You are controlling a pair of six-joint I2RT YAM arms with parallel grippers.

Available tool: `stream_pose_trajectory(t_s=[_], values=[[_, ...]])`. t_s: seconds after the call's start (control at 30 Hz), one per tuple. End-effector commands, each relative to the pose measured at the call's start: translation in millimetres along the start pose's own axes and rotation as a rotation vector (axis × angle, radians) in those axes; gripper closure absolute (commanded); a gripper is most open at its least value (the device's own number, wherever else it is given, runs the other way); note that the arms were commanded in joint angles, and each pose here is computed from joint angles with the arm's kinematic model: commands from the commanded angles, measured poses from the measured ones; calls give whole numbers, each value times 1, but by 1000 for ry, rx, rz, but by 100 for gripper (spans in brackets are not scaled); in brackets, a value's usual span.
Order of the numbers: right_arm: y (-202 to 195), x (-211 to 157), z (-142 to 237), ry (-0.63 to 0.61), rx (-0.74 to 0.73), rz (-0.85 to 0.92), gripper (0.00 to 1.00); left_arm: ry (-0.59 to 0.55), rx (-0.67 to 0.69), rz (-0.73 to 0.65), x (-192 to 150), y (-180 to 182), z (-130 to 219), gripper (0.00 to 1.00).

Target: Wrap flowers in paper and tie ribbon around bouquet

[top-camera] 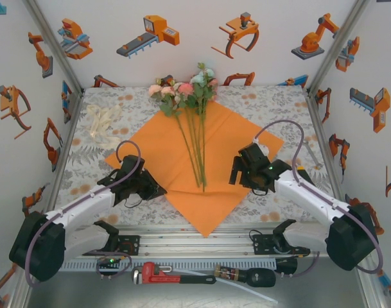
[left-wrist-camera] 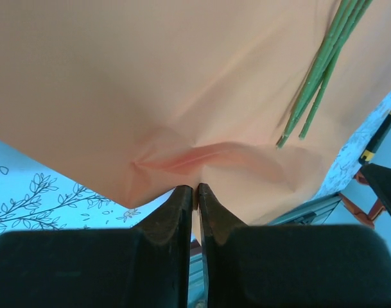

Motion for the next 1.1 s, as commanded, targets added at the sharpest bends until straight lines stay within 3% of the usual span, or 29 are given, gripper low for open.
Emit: stream_pose_trajectory(t_s=[0.0, 0.13, 0.33, 0.43, 0.63, 0.77, 0.9, 1.0, 1.07], values=[[-22, -14, 19, 53, -68, -86, 17, 4, -39, -2, 3, -12, 0, 85], [-36, -32, 27, 99, -82, -197, 16, 12, -41, 0, 3, -13, -3, 86], [-1, -63, 7, 229, 210, -408, 14, 9, -41, 2, 3, -12, -4, 86], [-2, -72, -4, 253, 231, -458, 15, 10, -42, 1, 2, -12, -4, 86], [23, -69, -7, 273, 345, -487, 34, 12, -47, 11, 1, -10, -7, 86], [40, -63, -4, 283, 423, -533, 38, 10, -48, 0, 1, -10, -7, 84], [55, -58, 4, 311, 497, -631, 36, -4, -33, -53, 2, -6, -6, 74], [64, -50, 11, 299, 549, -660, 31, -25, -41, -154, 5, -9, -3, 55], [69, -45, 12, 295, 565, -687, 30, -41, -56, -231, 7, -15, 3, 48]])
Point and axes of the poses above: each hand's point on the last joint's axis, 136 mm out from that joint toward the fingers, its own z axis back along the fingers, its own y axis along the line the jaws close on, x = y × z, the point moved 1 cm from there along z, back along the fingers, and after that the axes turned 7 degrees about -z, right-handed, at the moved point
